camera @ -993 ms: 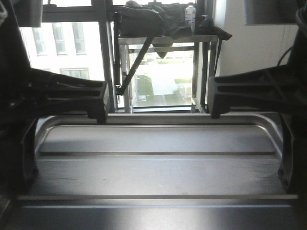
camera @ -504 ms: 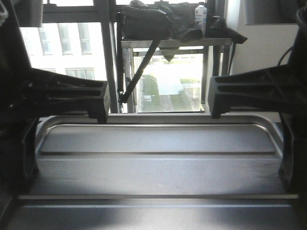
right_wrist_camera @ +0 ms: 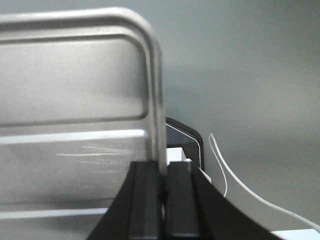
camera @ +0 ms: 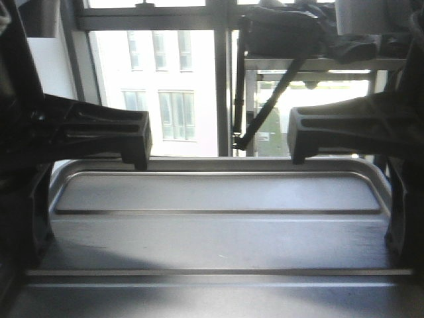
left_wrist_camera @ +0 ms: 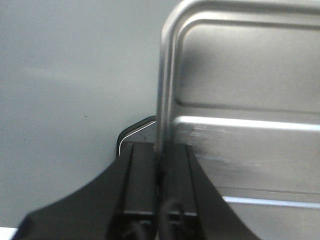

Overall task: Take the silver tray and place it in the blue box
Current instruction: 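Keep holding the tray with both grippers while the base drives, then carry the tray with both grippers up to the blue bin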

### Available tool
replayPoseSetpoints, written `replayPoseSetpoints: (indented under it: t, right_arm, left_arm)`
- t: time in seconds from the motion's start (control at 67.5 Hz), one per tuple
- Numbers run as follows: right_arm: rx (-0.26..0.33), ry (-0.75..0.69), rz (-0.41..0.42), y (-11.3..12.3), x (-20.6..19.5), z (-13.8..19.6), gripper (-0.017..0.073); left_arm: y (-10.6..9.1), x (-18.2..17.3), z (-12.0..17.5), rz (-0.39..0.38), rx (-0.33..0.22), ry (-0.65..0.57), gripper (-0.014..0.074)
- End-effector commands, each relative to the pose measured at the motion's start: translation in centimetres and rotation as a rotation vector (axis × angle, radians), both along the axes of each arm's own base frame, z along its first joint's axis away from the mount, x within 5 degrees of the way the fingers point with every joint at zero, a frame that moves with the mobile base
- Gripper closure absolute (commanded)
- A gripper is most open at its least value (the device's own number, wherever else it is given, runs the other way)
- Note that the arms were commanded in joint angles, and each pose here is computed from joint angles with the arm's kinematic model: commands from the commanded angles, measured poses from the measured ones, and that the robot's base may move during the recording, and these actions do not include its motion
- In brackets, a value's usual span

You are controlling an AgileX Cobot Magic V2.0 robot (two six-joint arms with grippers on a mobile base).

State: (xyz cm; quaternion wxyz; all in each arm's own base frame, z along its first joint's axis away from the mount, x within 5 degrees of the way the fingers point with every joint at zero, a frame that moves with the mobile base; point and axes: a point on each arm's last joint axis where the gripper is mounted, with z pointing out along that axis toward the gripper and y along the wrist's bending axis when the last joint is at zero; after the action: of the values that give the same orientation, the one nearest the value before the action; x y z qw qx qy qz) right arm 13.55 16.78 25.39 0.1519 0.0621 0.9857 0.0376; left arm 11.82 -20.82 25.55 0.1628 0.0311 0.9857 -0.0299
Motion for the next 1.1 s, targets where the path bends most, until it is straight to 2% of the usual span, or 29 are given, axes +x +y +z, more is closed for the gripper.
replayPoseSetpoints:
  t: [0.0,1.082]
  right_arm:
    - [0.111,-0.077,0.020,0.58,0.31,1.76,0.0510]
    - [0.111,-0.077,0.020,0.58,0.31,1.76,0.0510]
  left_arm:
    - [-0.66,-0.21,1.69,-0.020,-0.111,-0.036,0.0694]
    - [-0.66,-0.21,1.69,-0.020,-0.111,-0.036,0.0694]
